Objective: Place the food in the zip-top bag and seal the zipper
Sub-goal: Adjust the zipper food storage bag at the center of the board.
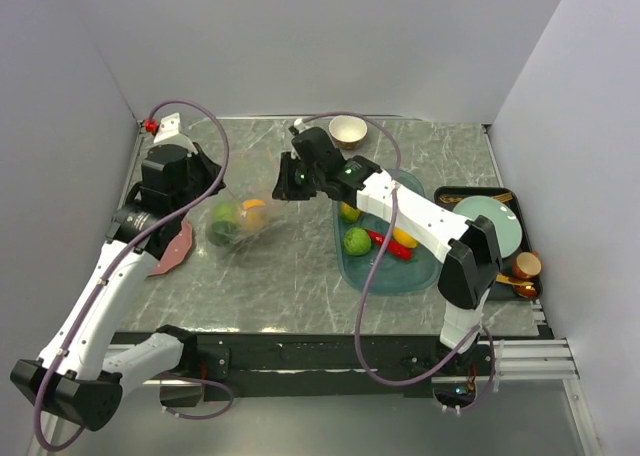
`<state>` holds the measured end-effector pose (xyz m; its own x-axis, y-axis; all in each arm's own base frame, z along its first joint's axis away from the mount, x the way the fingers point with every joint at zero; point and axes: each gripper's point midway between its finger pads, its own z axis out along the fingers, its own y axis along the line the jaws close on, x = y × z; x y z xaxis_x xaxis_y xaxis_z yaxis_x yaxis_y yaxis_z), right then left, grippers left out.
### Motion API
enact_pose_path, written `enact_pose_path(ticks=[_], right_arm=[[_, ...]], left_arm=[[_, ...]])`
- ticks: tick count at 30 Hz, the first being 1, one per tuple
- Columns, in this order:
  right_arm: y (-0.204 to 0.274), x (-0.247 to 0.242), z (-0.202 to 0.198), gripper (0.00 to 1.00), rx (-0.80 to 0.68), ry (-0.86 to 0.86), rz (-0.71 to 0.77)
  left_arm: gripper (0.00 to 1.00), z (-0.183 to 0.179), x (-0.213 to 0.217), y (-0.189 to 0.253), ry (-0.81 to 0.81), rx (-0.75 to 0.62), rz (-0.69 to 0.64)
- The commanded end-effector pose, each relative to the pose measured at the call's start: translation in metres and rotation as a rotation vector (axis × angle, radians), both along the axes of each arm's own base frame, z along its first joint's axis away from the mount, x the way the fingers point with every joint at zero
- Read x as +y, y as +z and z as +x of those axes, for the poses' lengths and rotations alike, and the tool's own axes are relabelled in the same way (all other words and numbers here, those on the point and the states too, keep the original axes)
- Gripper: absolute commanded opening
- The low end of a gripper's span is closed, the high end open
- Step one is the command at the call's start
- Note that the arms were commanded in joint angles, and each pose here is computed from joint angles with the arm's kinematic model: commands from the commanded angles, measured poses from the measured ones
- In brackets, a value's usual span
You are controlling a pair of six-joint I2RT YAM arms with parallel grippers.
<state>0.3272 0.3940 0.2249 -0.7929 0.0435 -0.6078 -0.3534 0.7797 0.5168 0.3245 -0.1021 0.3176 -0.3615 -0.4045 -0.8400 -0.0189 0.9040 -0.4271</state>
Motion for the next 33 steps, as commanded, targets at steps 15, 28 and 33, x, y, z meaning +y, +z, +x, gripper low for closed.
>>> enact_pose_path(ticks=[15,28,33], right_arm=[[-0.006,-0.167,-0.016,0.8,-0.067,-0.426,-0.081],[0.019,-0.131,-0.026,0.93,-0.082,-0.22,0.091],[0.057,-0.103,-0.025,0.93,-0.141,-0.095,0.21]], left_arm=[[0.01,0.009,-0.045,-0.047,-0.187,0.092,-0.099],[0.01,0.013,-0.042,-0.039,-0.182,0.082,-0.068],[0.01,0.015,-0.057,-0.025,-0.261,0.064,-0.093]])
